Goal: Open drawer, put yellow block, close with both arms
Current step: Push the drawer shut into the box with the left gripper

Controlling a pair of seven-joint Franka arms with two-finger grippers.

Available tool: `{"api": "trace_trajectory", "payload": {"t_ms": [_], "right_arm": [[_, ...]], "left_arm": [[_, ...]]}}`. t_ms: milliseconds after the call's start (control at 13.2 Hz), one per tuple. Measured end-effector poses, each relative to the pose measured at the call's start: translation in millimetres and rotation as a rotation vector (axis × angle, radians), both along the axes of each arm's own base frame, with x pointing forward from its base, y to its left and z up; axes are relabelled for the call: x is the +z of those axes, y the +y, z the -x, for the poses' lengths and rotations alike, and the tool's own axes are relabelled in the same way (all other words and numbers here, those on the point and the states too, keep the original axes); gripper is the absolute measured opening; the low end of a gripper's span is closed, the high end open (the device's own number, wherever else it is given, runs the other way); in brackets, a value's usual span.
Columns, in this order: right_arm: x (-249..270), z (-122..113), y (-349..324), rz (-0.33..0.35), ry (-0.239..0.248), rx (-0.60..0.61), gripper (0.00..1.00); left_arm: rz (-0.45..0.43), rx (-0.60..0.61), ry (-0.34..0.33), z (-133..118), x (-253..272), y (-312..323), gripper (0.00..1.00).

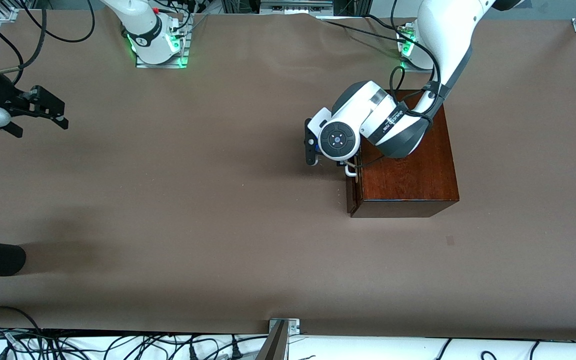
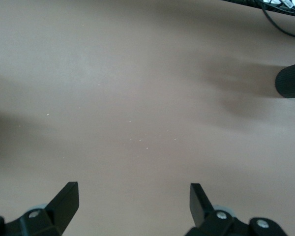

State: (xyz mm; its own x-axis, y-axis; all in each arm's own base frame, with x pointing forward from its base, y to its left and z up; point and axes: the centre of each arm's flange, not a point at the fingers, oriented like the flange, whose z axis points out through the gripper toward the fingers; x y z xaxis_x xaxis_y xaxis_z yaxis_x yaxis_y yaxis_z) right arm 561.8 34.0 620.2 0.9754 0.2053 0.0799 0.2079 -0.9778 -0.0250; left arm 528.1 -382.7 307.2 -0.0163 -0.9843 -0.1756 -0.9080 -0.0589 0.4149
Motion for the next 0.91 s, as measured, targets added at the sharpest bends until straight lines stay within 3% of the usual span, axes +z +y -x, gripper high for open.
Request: {"api": "trace_trajectory", "payload": {"t_ms": [151, 377, 528, 679, 906], "right_arm": [[0.7, 0.5, 2.1, 0.000, 0.001, 0.003, 1.00], [0.3, 0.8, 0.3, 0.001, 0.008, 0.001, 1.00], [-3.8, -1.0, 0.2, 0.003, 0.017, 0.000, 1.00], [-5.2, -1.6, 4.3, 0.006, 0.019, 0.008, 1.00], [-4.0, -1.8, 3.6, 0.027, 0.015, 0.011, 1.00]], "left_arm": [[0.025, 0.000, -0.031, -0.2, 19.2, -10.4, 1.00], [0.037, 0.042, -0.114, -9.0, 97.3, -0.6, 1.00], [0.030, 0.115, -0.173, -26.7, 159.4, 46.4, 1.00], [0.037, 0.235, -0.247, -59.7, 208.0, 116.6, 1.00], [-0.025, 0.404, -0.338, -102.4, 232.3, 224.5, 1.00]]}}
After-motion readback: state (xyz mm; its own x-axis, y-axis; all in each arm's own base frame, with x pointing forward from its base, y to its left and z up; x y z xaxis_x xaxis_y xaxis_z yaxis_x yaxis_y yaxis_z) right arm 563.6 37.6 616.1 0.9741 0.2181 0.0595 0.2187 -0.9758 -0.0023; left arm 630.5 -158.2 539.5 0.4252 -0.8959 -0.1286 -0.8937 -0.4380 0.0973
